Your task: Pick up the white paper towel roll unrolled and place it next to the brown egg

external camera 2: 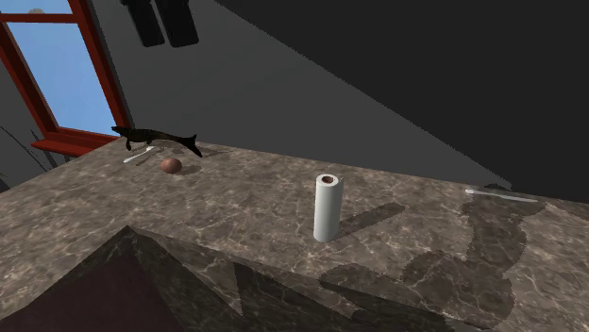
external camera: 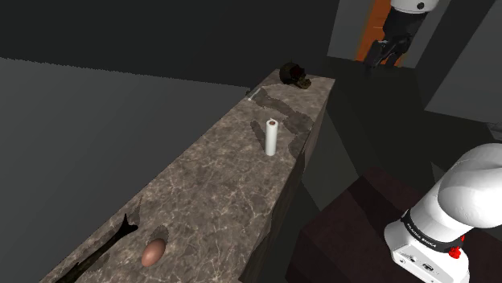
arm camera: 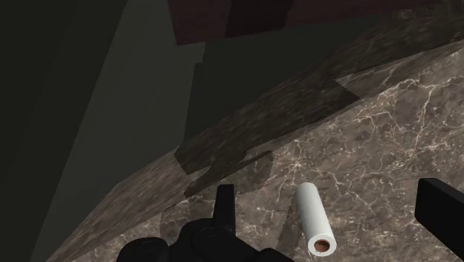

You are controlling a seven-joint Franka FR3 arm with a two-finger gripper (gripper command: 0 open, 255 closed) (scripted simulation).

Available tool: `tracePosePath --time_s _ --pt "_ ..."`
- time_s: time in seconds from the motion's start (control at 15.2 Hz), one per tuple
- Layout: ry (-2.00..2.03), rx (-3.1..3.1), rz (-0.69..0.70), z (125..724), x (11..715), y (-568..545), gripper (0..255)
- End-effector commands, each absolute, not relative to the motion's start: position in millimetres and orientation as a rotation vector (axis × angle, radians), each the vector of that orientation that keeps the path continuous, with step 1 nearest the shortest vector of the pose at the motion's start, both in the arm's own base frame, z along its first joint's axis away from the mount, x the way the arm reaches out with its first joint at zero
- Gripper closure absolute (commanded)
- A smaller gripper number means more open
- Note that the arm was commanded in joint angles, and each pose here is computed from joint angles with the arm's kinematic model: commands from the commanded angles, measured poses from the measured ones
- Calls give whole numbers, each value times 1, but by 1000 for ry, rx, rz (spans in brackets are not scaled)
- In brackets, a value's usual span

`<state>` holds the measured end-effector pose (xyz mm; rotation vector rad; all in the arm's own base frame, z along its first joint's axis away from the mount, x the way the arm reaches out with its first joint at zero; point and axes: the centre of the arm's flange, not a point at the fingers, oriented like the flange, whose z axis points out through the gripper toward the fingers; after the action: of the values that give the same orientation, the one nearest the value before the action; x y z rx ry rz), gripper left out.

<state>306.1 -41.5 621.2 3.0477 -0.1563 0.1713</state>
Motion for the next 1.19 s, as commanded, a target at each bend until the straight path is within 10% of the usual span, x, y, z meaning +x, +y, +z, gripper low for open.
tracePosePath --time_s 0.0,1.12 --pt "-156 3048 171 621 306 -42 0" --pt "-143 3056 141 468 470 -16 0"
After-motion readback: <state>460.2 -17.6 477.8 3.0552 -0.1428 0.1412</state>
